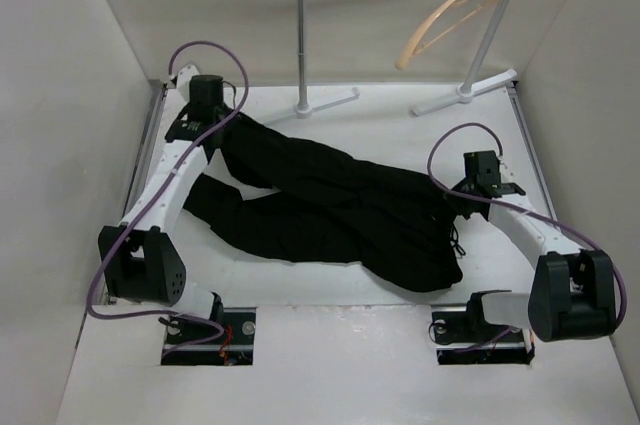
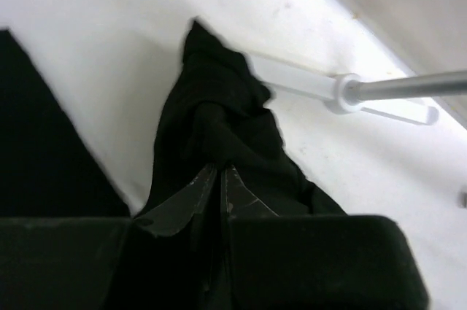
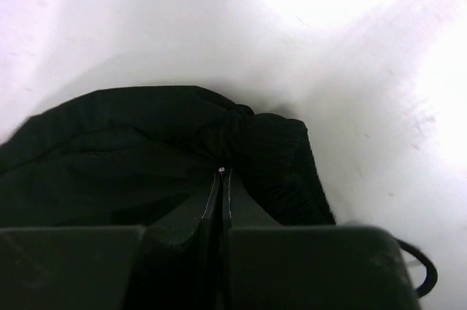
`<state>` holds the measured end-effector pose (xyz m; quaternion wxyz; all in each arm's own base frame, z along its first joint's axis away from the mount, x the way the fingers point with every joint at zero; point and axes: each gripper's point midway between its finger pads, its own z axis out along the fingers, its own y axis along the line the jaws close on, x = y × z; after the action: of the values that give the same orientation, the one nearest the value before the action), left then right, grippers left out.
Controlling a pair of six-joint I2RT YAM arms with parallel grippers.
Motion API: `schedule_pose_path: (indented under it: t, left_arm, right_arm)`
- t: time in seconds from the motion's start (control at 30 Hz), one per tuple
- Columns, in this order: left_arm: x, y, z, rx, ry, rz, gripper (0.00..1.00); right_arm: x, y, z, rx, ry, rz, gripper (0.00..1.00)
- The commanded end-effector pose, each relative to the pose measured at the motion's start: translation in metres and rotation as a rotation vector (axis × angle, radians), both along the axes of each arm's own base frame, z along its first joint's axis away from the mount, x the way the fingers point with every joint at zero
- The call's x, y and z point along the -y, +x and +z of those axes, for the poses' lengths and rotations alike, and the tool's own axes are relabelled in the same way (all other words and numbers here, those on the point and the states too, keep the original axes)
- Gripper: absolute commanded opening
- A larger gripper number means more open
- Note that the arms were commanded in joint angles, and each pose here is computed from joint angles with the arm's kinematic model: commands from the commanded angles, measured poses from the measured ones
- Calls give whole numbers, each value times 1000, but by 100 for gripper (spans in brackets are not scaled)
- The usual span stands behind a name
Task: Place the trousers on the hanger
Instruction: Flatten out the trousers at the center of the board.
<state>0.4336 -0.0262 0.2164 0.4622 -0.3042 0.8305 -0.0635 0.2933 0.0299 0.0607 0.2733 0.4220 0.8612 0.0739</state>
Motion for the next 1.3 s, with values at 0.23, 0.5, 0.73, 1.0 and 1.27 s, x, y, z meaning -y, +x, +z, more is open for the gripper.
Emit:
schedule_pose_path:
  t: [0.23,0.5,0.73,1.0,1.27]
  left_arm:
    - [202,-38,-26,-19,1,-417,36]
    - [121,-51,-31,-22,-29,-241,64]
    - [27,-70,-80,-72,-232,49,59]
    - [46,-41,-122,-148,-349,-40,55]
    - [29,-44,-166,-262,-296,51,44]
  right_arm:
    - [5,20,0,46,0,-27,0]
    - [-7,18,7,67,8,4,1]
    - [-22,6,-5,39,7,60,1]
    - [-28,5,-9,27,10,101,1]
    - [-16,-1,-8,39,11,68,2]
